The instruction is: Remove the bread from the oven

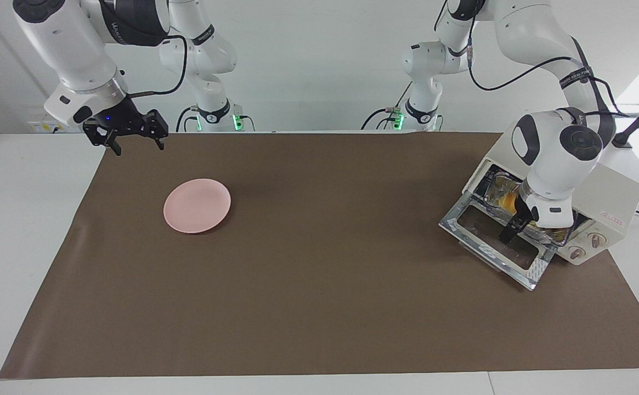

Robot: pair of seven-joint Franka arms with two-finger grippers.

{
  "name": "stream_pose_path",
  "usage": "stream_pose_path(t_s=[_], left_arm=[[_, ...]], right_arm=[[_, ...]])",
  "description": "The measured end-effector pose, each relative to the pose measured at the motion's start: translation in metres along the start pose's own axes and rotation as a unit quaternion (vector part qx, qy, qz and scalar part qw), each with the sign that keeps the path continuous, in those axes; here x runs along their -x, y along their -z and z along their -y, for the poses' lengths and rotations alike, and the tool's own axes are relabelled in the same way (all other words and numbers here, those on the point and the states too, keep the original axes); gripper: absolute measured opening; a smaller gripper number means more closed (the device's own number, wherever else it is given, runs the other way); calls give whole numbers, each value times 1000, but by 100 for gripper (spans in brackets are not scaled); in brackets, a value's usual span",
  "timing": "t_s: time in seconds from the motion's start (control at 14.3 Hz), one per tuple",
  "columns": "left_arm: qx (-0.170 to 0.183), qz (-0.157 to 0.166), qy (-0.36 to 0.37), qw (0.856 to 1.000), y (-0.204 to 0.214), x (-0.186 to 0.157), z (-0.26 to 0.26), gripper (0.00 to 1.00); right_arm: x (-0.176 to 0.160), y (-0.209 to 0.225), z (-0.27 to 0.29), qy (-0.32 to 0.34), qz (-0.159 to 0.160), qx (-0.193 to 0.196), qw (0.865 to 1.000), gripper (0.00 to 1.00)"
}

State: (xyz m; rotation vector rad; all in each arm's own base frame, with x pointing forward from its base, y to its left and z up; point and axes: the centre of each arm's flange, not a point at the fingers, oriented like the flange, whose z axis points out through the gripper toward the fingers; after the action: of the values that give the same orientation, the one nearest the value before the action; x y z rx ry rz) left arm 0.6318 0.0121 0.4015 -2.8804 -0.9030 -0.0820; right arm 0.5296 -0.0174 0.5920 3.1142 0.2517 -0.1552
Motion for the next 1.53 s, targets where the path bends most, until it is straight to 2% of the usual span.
stream_pose_path(t_s=[0.14, 0.21, 0.56, 0.7, 0.77, 0.98, 1.19, 1.33, 1.53], left_arm=[[1, -2, 4, 1000, -7, -2, 7, 99], [3, -4, 7, 1000, -9, -3, 9, 94], [2, -8, 11, 1000, -28, -6, 24, 38], [-15, -19, -18, 1000, -27, -3, 21, 10], [-19, -26, -38, 999, -19, 0, 10, 2], [-4, -52, -113, 992, 42, 39, -80, 2], [25, -78, -224, 971, 78, 121, -181, 2], [26, -75, -311, 947, 74, 184, -228, 2], [22, -63, -402, 913, 37, 281, -287, 2]], right_arm=[[0, 0, 0, 0, 0, 0, 1000, 100], [0, 0, 0, 0, 0, 0, 1000, 100], [0, 0, 0, 0, 0, 0, 1000, 100], [0, 0, 0, 0, 0, 0, 1000, 100], [0, 0, 0, 0, 0, 0, 1000, 100], [0, 0, 0, 0, 0, 0, 1000, 100], [0, 0, 0, 0, 0, 0, 1000, 100], [0, 0, 0, 0, 0, 0, 1000, 100], [0, 0, 0, 0, 0, 0, 1000, 100]])
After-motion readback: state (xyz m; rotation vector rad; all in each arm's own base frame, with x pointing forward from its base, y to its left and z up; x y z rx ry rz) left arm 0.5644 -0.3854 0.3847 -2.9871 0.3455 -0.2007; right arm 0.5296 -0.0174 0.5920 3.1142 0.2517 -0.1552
